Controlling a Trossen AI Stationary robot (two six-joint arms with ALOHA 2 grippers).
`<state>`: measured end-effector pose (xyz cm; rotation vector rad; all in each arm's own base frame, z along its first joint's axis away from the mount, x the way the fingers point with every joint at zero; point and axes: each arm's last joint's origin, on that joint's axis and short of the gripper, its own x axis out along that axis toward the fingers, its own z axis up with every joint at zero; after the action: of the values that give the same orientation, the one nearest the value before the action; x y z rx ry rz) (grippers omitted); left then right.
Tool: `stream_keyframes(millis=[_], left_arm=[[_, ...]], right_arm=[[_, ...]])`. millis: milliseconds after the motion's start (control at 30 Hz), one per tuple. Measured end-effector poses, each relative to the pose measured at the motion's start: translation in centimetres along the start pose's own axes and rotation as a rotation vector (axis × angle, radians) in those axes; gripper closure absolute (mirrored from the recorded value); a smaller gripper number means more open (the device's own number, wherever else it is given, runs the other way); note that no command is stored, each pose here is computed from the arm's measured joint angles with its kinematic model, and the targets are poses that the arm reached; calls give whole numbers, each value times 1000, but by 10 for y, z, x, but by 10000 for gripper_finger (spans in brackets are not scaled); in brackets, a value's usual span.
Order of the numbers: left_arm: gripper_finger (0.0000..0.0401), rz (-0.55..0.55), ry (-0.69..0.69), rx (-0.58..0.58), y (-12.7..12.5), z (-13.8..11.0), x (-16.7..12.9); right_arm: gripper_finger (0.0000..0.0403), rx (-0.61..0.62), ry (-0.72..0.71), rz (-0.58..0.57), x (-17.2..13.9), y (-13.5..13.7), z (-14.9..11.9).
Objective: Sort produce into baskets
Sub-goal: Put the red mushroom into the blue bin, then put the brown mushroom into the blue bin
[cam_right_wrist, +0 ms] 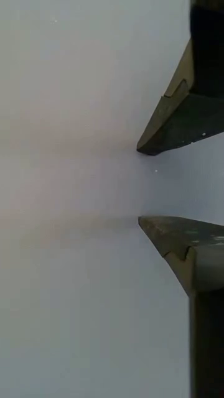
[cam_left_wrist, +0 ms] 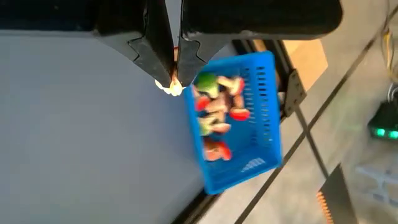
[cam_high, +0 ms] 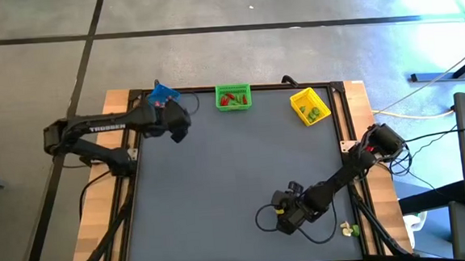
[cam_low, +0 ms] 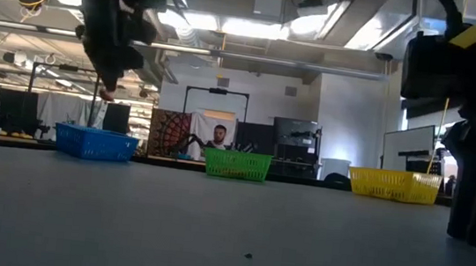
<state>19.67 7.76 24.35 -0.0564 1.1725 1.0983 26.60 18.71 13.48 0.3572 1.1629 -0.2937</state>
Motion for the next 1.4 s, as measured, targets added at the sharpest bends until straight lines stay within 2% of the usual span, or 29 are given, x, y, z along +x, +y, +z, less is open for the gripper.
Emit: stream_keyframes(millis=[200, 433, 600, 800, 933, 1033, 1267, 1400], left_arm=[[383, 60, 40, -53, 25, 9, 28], [368, 112, 52, -108, 43, 5, 63], [366, 127, 66, -140, 44, -7, 83], [366, 65, 68, -133, 39, -24, 102], [362, 65, 74, -158, 39, -33, 111], [337, 68, 95, -171, 42, -39, 116], [240, 51, 99, -181, 43, -39, 117], [211, 47, 114, -171, 46, -34, 112]], right_arm=[[220, -21, -20, 1, 0, 0, 1], [220, -21, -41, -11, 1, 0, 1], [220, -20, -53, -20, 1, 0, 2], [220, -21, -70, -32, 2, -1, 2], [220, -21, -71, -32, 2, -1, 2], [220, -21, -72, -31, 2, -1, 2], [220, -20, -73, -30, 2, 0, 2], [220, -9, -73, -25, 2, 0, 2]])
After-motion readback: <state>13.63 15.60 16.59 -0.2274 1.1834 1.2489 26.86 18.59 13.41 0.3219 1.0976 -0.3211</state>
